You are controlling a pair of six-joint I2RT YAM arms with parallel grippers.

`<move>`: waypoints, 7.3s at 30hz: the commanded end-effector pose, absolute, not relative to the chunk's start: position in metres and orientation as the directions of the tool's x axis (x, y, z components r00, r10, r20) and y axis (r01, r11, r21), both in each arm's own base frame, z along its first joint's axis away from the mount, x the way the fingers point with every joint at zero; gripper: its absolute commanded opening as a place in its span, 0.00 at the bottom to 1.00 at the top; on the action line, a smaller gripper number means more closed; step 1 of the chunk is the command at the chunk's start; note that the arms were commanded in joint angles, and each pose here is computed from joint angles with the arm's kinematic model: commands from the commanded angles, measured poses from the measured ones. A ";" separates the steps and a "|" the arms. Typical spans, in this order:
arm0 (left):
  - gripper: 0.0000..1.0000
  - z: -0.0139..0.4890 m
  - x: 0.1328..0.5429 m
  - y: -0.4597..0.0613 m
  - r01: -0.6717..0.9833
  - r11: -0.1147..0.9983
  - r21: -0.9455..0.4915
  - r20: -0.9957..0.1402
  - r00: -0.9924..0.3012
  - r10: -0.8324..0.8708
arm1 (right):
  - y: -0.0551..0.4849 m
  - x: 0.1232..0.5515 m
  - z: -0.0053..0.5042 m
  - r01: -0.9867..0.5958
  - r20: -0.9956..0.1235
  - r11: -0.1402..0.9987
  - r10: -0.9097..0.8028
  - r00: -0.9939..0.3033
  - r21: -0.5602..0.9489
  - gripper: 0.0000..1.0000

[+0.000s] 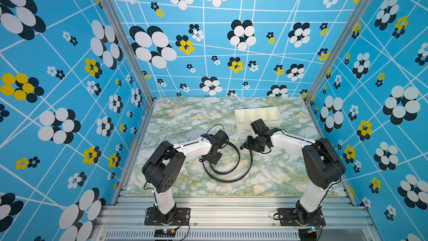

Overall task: Place the belts into the storage roll
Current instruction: Roll the belt at the center of the board.

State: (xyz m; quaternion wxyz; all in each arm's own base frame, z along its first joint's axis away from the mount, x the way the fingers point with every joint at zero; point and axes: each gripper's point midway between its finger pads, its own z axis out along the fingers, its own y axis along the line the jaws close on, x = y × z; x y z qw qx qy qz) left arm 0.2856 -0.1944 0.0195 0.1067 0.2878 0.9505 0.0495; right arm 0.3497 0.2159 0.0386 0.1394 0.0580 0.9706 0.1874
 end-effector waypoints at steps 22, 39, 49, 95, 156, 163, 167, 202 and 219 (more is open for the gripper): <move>0.25 0.026 0.297 -0.222 0.553 0.827 0.096 -0.231 -0.796 0.559 | 0.263 0.313 0.069 -0.047 -0.271 0.815 0.137 -0.953 0.578 0.63; 0.57 0.075 0.321 -0.219 0.426 0.893 0.148 -0.315 -0.836 0.451 | 0.256 0.302 0.032 -0.051 -0.243 0.915 0.052 -0.969 0.400 0.33; 0.64 0.102 0.255 -0.168 0.076 0.997 0.002 -0.275 -0.959 0.073 | 0.252 0.303 0.034 -0.004 -0.242 0.920 0.099 -0.965 0.391 0.30; 0.40 0.036 0.234 -0.184 -0.541 0.805 -0.243 -0.104 -0.810 -0.577 | 0.252 0.291 0.050 0.009 -0.291 0.895 0.155 -0.944 0.446 0.29; 0.02 0.047 0.280 -0.205 0.426 0.895 0.134 -0.175 -0.879 0.444 | 0.245 0.315 0.039 -0.030 -0.255 0.923 0.076 -0.964 0.385 0.29; 0.05 0.056 0.279 -0.207 0.466 0.881 0.077 -0.254 -0.846 0.469 | 0.243 0.325 0.028 -0.015 -0.254 0.937 0.079 -0.964 0.349 0.00; 0.06 0.056 0.277 -0.207 0.491 0.868 0.076 -0.256 -0.831 0.493 | 0.247 0.332 0.018 -0.007 -0.238 0.938 0.081 -0.968 0.347 0.00; 0.09 0.033 0.286 -0.208 0.645 0.749 0.154 -0.151 -0.734 0.663 | 0.128 0.340 0.056 0.119 -0.307 0.969 0.183 -0.934 0.216 0.00; 0.53 0.115 0.303 -0.202 0.358 0.883 0.302 -0.345 -0.823 0.451 | 0.142 0.328 0.052 0.102 -0.285 0.965 0.170 -0.943 0.240 0.00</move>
